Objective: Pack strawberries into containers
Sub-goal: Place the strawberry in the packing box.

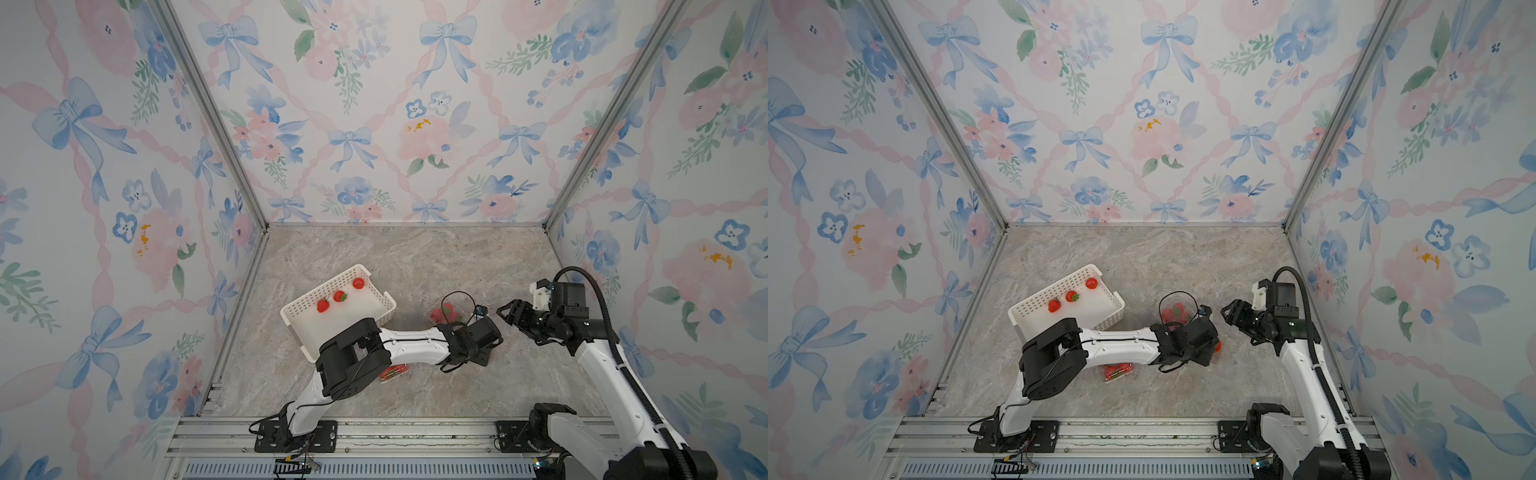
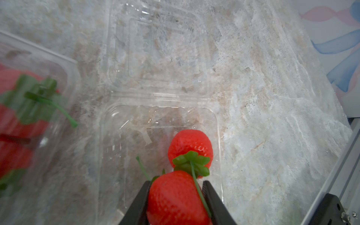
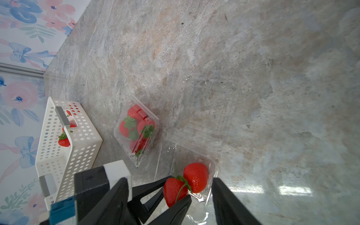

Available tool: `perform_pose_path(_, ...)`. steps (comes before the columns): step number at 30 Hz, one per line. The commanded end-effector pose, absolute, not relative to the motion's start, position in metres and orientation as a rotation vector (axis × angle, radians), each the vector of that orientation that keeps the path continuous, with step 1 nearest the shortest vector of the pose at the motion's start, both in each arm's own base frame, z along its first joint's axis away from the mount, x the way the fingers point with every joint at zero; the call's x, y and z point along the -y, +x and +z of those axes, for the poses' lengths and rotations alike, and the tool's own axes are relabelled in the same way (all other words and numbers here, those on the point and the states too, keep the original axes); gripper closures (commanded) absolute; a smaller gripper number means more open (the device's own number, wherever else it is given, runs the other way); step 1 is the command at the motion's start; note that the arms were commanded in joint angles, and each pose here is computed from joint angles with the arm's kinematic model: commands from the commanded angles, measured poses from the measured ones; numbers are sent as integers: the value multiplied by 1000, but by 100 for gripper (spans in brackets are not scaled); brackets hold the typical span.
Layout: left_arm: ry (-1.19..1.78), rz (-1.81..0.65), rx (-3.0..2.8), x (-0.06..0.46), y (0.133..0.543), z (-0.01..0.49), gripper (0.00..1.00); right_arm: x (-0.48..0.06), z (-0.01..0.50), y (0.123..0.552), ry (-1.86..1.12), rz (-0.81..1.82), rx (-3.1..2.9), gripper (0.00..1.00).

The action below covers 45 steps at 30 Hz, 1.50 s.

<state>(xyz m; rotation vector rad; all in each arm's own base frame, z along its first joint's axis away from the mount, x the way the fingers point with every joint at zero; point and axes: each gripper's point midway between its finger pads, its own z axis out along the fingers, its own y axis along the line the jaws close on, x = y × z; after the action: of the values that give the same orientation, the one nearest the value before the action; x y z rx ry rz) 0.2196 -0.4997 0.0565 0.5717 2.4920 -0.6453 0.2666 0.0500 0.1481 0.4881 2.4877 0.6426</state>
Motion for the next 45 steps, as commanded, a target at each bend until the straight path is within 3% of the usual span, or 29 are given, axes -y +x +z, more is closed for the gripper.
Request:
perform_pose_path(1,572,-618,-2490,494,225,54,63,-51,145,267,476,654,-2491,30)
perform_pose_path(39,566,-613,-2499,492,227,51,64,-52,141,269,479,665,-2496,31)
perform_pose_path(45,565,-610,-2502,492,228,49,54,-52,140,270,480,664,-2498,31)
